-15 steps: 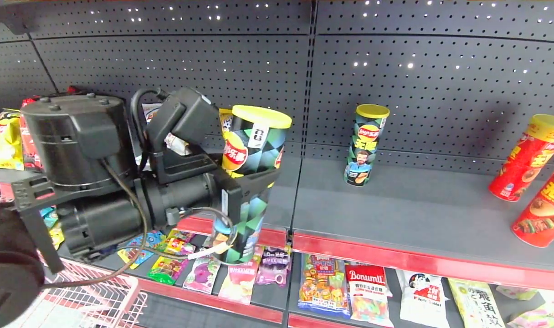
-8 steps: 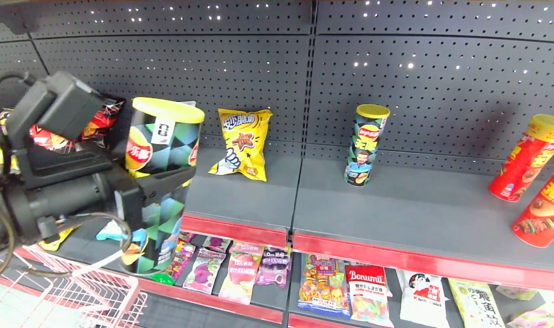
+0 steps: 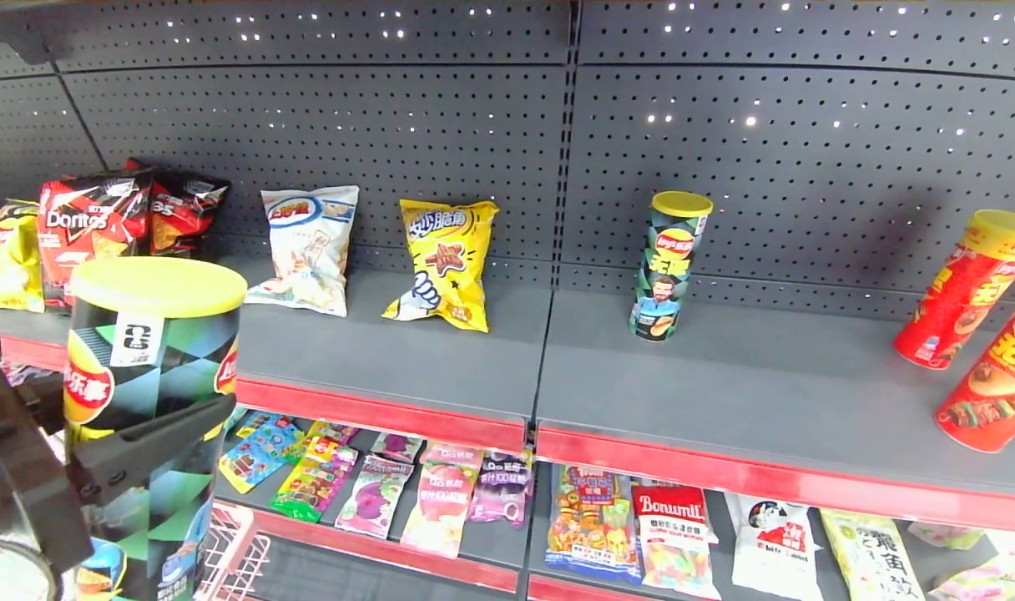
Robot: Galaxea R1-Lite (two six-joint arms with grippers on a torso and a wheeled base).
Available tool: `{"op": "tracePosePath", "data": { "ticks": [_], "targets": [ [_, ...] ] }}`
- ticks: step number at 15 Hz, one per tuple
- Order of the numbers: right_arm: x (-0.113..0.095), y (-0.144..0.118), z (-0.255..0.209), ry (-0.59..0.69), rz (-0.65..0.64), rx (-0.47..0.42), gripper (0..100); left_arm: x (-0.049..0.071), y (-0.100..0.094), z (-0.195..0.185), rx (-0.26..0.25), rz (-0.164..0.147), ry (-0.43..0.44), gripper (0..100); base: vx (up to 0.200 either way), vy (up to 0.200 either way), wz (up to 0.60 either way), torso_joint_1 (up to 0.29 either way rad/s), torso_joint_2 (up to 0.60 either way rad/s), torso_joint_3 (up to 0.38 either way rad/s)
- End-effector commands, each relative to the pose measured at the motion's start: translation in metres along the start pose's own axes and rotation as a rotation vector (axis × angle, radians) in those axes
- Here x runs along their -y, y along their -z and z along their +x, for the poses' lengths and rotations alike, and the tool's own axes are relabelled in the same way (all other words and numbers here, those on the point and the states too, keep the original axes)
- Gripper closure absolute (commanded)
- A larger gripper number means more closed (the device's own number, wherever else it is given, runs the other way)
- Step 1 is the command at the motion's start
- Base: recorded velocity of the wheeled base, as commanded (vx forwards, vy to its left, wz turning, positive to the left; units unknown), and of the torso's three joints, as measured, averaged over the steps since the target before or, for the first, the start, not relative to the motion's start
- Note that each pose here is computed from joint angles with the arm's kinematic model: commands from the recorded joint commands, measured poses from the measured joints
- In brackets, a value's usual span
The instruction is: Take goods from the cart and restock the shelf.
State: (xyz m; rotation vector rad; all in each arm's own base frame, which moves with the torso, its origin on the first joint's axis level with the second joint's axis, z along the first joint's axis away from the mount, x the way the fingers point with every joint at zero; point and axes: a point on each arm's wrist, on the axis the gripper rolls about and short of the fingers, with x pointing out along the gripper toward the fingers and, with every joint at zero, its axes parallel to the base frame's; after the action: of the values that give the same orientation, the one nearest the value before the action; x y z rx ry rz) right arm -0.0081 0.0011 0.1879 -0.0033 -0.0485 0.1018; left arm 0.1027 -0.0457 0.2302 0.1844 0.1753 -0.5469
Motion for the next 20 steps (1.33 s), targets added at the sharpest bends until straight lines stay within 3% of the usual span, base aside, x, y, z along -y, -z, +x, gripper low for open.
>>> {"op": "tracePosePath", "data": {
  "ticks": [1,3,5,8,11,16,20],
  "targets": [
    [-0.009,-0.080,0.128,-0.199,-0.039,-0.180,0,0.004,0.009,-0.018,0.035,0.007,-0.009,100,0.000,0.000,0.00,0.000,0.00,0.000],
    [-0.026,-0.079,0.174,-0.285,-0.040,-0.253,0,0.005,0.011,-0.024,0.051,0.009,-0.029,100,0.000,0.000,0.00,0.000,0.00,0.000],
    [-0.042,-0.067,0.218,-0.328,-0.044,-0.243,0,0.005,0.010,-0.028,0.067,0.010,-0.051,100,0.000,0.000,0.00,0.000,0.00,0.000],
    [-0.052,-0.047,0.248,-0.357,-0.045,-0.253,0,0.005,0.010,-0.030,0.073,0.009,-0.055,100,0.000,0.000,0.00,0.000,0.00,0.000],
    [-0.047,-0.020,0.279,-0.444,-0.015,-0.324,0,0.004,0.011,-0.030,0.066,0.008,-0.081,100,0.000,0.000,0.00,0.000,0.00,0.000],
    [-0.035,0.016,0.321,-0.491,0.000,-0.271,0,0.006,0.020,-0.034,0.053,-0.004,-0.106,100,0.000,0.000,0.00,0.000,0.00,0.000],
    [-0.031,0.032,0.334,-0.525,0.003,-0.297,0,0.008,0.029,-0.037,0.042,-0.002,-0.108,100,0.000,0.000,0.00,0.000,0.00,0.000]
  ]
}}
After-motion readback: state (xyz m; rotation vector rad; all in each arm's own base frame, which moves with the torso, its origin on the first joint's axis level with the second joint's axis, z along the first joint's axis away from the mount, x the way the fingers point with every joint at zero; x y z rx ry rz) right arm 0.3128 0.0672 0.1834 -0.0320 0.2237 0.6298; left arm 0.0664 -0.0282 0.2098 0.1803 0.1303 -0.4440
